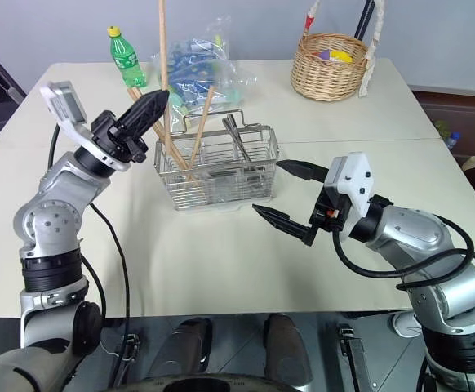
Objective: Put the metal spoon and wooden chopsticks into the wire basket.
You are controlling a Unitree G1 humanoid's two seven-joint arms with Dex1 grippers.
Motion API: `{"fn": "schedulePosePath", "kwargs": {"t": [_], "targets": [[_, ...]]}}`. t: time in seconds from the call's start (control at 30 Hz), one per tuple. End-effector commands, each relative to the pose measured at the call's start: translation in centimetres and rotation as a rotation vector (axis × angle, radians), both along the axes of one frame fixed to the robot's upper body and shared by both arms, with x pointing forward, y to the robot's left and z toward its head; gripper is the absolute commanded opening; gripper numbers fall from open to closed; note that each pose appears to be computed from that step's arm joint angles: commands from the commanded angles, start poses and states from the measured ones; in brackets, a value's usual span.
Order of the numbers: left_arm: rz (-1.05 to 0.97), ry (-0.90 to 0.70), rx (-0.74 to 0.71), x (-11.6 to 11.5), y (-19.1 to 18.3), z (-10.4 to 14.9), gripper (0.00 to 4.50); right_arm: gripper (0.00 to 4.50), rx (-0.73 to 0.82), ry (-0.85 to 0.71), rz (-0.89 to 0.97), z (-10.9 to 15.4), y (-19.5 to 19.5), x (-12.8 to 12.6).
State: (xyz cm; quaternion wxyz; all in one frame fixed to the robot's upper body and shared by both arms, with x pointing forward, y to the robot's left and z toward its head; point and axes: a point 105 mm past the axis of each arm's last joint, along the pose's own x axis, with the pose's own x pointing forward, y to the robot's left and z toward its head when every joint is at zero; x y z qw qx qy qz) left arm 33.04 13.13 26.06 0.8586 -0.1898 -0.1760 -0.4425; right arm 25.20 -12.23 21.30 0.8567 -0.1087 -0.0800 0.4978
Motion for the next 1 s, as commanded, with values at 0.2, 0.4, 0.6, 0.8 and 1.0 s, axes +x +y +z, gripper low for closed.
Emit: {"fn": "schedulePosePath", "kwargs": {"t": [0.2, 0.4, 0.6, 0.8, 1.0], "targets": [[0.05, -0.026, 0.024, -0.6, 0.3, -0.9, 0.03, 4.5, 0.008, -0.06, 0.013, 1.2, 0.3, -0.2], [0.064, -0.003, 0.034, -0.9, 0.3, -1.9, 1.5, 4.5, 0.011, -0.06, 0.017, 1.2, 0.4, -0.1], [0.067, -0.004, 0.032, -1.1, 0.3, -1.8, 4.45, 4.5, 0.013, -0.062, 0.023, 1.2, 0.4, 0.0], [0.058, -0.065, -0.056, -1.7, 0.9, 1.9, 4.45, 4.5, 0.013, -0.065, 0.021, 1.1, 0.3, 0.1], [0.137, -0.135, -0.115, -2.0, 3.3, 6.7, 4.45, 4.5, 0.023, -0.067, -0.029, 1.1, -0.7, 1.0]]}}
